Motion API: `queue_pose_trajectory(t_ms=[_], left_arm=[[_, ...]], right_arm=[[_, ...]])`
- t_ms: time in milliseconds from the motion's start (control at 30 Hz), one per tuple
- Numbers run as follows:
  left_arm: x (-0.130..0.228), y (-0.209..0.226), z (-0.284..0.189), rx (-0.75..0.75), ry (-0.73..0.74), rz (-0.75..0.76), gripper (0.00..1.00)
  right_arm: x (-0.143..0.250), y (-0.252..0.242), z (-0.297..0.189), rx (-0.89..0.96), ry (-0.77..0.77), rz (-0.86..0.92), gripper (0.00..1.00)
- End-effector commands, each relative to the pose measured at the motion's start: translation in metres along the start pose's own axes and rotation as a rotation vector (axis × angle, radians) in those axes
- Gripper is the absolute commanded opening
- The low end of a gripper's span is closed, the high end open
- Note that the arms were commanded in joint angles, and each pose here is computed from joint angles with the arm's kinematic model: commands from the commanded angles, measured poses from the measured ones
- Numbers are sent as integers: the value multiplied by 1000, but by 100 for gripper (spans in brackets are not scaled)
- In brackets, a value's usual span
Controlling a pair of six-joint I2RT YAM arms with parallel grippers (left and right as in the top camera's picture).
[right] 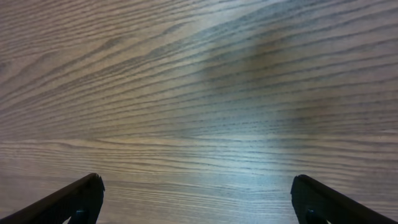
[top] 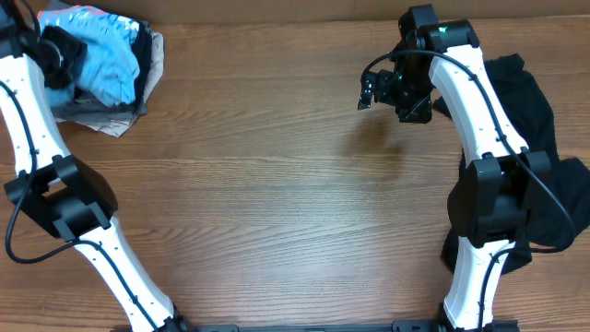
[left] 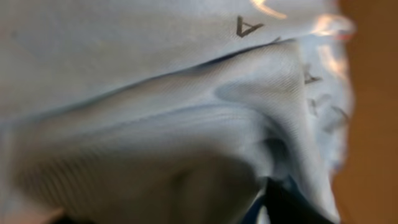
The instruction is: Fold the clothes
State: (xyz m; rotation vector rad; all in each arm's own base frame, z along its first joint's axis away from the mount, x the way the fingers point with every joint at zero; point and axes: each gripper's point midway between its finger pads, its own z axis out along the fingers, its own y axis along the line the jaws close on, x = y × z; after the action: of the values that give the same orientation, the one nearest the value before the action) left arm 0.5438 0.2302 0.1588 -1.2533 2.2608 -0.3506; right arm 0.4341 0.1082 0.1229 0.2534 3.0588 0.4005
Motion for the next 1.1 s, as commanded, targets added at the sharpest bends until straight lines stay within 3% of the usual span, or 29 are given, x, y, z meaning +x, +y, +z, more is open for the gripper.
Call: queue_pose_trajectory(t_ms=[0,167,267,367,567,800,1067], left_arm=[[-25,31,-30,-40,-44,25,100],[-40,18,-80,212,-15,53,100],[-49,0,-126,383,-51,149,100],[-50,-11,-174,450,-119,270,100],[-6,-61,-261,464,-241,590,100],[20,-93,-262,469,-227,642,100],[31,-105,-256,481,-206,665,100]], right_arm=[[-6,10,-24,-26,-70,-25,100],[-7,11,-24,-28,-77,-46,100],[-12,14,-31,-38,-109,-69,100],[-16,27,-55,-81,-168,-148,100],[3,60,-189,-161,-447,-320,100],[33,66,-253,-195,-593,-356,100],[34,66,-254,-196,-596,-357,100]])
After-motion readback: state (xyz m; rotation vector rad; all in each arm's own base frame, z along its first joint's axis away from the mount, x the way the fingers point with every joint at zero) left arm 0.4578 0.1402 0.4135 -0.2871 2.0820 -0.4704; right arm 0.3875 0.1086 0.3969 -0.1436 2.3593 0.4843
